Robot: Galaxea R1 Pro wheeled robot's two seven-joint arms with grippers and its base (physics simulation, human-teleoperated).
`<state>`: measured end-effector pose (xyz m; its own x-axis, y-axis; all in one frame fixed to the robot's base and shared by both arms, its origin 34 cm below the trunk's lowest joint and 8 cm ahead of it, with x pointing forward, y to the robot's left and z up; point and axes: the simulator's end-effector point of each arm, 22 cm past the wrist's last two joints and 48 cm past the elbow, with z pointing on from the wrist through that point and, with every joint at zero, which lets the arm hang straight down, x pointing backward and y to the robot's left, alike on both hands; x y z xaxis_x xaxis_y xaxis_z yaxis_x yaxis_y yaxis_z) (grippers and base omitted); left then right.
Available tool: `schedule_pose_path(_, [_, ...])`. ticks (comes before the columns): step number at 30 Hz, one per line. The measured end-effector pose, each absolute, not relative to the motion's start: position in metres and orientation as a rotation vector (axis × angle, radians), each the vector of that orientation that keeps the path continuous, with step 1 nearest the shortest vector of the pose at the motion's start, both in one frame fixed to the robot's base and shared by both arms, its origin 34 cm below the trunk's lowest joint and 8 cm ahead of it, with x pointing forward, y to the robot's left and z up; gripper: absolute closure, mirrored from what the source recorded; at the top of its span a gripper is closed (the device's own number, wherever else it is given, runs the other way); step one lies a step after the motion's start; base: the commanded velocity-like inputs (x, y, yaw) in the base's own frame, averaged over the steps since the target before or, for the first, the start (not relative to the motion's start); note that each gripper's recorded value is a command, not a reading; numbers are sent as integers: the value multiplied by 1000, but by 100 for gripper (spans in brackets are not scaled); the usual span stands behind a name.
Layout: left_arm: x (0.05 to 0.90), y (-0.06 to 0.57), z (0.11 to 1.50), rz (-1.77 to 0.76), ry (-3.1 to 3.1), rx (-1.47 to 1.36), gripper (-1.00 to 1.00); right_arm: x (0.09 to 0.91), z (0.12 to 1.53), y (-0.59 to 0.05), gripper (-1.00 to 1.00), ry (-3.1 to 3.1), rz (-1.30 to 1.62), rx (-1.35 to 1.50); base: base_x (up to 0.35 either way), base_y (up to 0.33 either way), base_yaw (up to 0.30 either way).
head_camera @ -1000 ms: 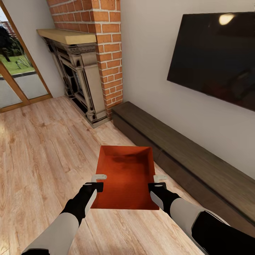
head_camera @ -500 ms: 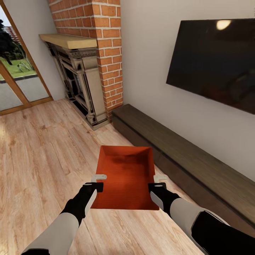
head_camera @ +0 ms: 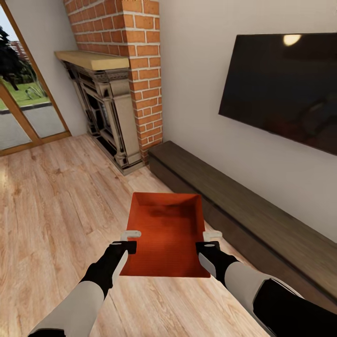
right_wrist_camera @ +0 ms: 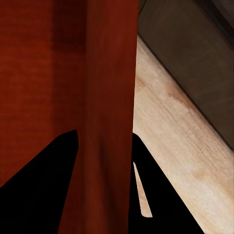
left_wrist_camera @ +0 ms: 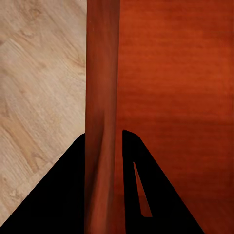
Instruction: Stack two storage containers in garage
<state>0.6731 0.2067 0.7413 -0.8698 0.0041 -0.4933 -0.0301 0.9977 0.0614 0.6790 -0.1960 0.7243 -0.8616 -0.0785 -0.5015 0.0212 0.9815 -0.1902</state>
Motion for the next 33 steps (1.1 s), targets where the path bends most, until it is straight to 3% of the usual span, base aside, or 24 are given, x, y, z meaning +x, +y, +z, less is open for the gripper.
schedule_pose_path(33, [685, 207, 769, 88, 2576, -21, 100, 692, 753, -196, 100, 2549, -256, -35, 0, 0, 0])
